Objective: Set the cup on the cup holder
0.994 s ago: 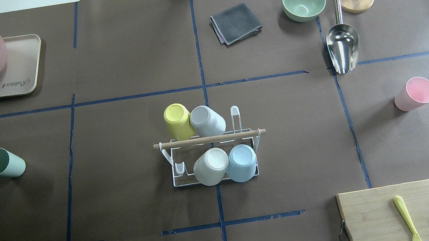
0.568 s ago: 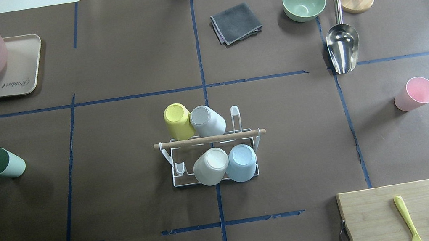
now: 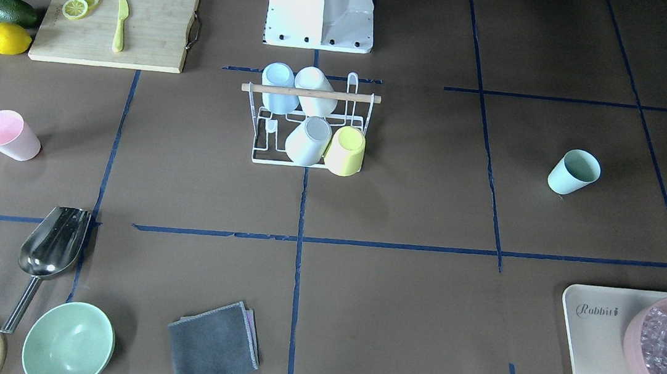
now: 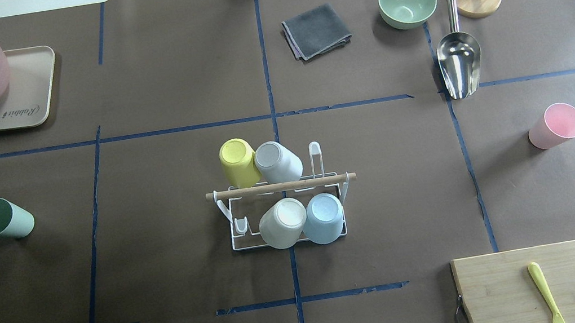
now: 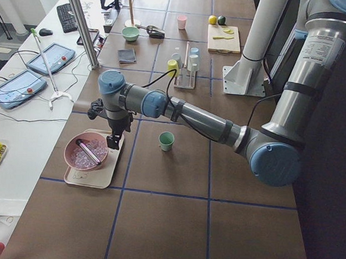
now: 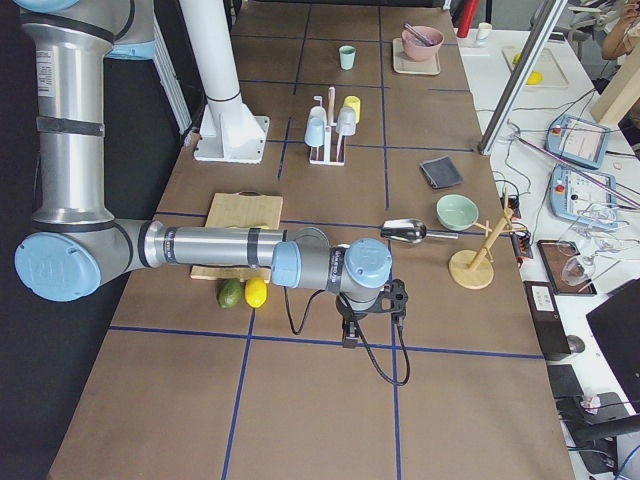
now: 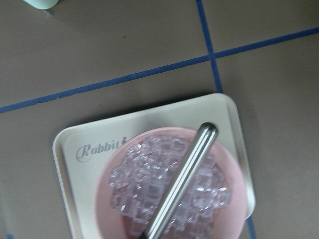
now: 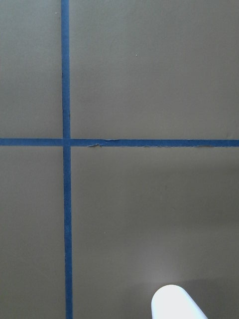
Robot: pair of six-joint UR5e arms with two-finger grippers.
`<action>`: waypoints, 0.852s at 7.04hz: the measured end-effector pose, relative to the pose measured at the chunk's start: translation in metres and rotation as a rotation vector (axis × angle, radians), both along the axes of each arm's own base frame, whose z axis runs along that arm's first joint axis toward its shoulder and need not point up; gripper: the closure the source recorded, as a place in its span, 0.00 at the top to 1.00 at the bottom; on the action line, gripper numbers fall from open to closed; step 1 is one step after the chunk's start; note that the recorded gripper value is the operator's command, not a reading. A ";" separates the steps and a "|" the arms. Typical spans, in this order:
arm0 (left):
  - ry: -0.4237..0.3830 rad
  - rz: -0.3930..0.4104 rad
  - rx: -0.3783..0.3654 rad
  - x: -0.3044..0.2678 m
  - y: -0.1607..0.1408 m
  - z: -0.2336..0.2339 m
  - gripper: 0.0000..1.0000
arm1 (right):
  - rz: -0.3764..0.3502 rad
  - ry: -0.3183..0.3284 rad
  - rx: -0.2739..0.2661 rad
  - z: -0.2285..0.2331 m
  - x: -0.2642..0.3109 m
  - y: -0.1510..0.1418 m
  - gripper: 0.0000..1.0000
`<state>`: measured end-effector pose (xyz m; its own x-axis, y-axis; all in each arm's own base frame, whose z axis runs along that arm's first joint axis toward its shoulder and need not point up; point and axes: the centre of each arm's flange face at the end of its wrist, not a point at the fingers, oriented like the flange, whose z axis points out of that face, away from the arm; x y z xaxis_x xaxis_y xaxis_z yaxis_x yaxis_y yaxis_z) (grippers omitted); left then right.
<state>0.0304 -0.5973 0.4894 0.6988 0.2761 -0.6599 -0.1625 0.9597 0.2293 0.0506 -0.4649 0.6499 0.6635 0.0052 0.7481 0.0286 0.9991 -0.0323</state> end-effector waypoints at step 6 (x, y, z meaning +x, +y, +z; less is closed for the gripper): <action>-0.256 0.247 -0.024 0.165 0.000 -0.058 1.00 | -0.142 0.013 -0.209 -0.085 -0.085 -0.111 1.00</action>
